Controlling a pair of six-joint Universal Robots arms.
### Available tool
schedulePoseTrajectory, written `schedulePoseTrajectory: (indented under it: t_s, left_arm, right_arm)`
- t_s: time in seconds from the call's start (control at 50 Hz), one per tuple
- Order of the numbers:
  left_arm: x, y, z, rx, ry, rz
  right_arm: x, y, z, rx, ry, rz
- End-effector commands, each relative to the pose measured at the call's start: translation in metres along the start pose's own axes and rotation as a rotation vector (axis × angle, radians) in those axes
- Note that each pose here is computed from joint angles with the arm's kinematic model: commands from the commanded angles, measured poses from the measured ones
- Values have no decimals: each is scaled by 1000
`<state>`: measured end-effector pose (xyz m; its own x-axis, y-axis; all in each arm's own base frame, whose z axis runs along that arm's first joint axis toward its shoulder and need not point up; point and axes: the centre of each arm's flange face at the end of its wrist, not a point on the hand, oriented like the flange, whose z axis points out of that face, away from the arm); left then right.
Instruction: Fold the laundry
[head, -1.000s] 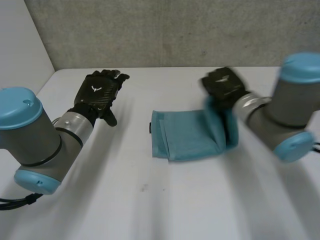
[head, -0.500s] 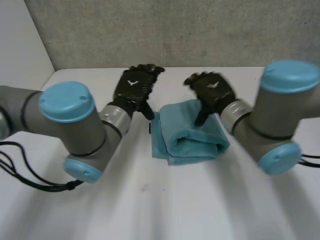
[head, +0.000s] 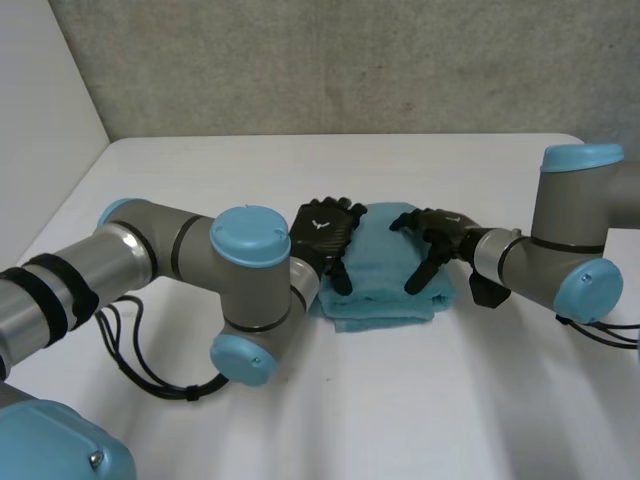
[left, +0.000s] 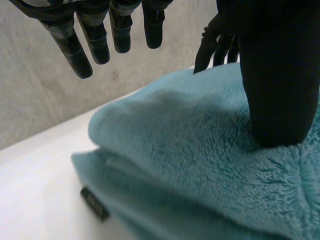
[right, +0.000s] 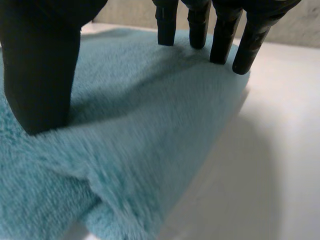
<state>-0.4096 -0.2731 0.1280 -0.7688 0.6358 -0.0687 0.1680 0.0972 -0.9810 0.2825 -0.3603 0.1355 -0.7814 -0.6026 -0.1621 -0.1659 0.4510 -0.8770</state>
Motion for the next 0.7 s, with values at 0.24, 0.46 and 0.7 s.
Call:
schedulePoseTrajectory:
  t_s: [0.24, 0.46, 0.7]
  left_arm:
    - [-4, -74, -42, 86, -5, 76]
    - [-64, -182, -104, 323, -162, 51]
    - [-127, -185, -168, 248, -340, -39]
  right_arm:
    - [-15, -67, -32, 162, 19, -171]
    - [-17, -158, -133, 568, 263, -148]
    - [-18, -157, -189, 629, 375, -176]
